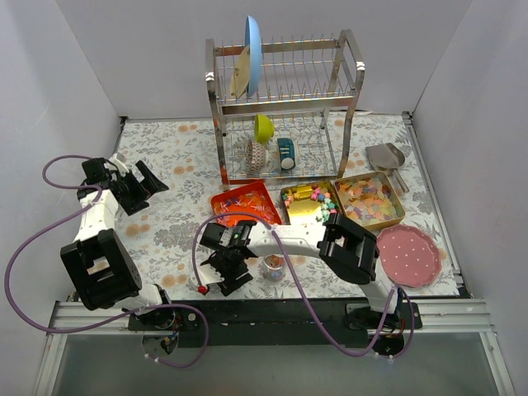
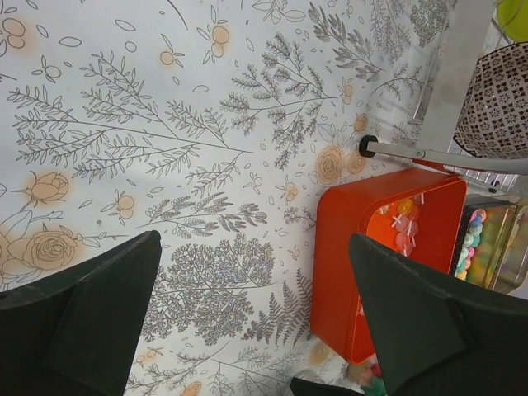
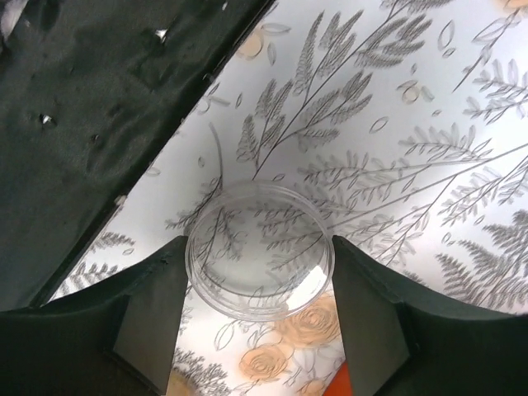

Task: Pack the candies
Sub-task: Pick up the box lid from the center of the board, then close the bottle lid on the packing bottle, then screw the bottle lid onto the packing bottle.

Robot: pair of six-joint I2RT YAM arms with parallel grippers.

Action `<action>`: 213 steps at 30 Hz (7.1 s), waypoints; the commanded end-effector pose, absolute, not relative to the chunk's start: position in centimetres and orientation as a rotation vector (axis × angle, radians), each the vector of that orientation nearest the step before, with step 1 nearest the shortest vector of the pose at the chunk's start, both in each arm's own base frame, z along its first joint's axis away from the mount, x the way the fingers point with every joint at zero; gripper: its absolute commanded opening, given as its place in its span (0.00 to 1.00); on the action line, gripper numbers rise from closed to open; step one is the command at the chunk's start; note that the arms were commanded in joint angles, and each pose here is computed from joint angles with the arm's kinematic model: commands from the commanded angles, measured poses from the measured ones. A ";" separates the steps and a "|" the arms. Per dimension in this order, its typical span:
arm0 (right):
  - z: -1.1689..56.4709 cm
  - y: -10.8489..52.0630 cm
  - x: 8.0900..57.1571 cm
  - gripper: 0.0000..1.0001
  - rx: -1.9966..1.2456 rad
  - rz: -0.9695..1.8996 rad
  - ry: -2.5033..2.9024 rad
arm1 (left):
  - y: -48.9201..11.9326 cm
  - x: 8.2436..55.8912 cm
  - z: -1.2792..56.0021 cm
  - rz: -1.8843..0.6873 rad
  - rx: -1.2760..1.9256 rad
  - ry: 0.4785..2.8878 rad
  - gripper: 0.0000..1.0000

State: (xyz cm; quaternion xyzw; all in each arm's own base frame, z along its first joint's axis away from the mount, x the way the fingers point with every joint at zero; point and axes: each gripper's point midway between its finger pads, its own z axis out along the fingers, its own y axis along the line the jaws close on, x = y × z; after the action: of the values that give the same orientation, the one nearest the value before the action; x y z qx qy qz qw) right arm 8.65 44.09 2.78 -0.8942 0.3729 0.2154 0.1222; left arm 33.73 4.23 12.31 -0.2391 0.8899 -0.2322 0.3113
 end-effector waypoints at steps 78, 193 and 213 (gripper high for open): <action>11.7 28.4 10.2 0.65 -2.322 0.558 1.666 | -12.7 26.7 25.0 -0.957 0.072 1.964 0.97; 13.4 20.7 8.0 0.88 -2.335 0.799 1.659 | -34.5 14.2 3.9 -0.989 1.198 1.313 0.00; 15.6 28.8 12.1 0.88 -2.261 0.895 1.432 | -34.5 13.5 3.8 -1.017 1.228 1.311 0.00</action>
State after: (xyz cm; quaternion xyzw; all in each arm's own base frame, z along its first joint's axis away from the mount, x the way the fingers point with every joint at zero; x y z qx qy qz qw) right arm 14.17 27.80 14.73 -0.7658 0.5583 0.2727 0.1656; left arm 13.12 -34.77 1.99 0.5200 0.5728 -0.4268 0.4682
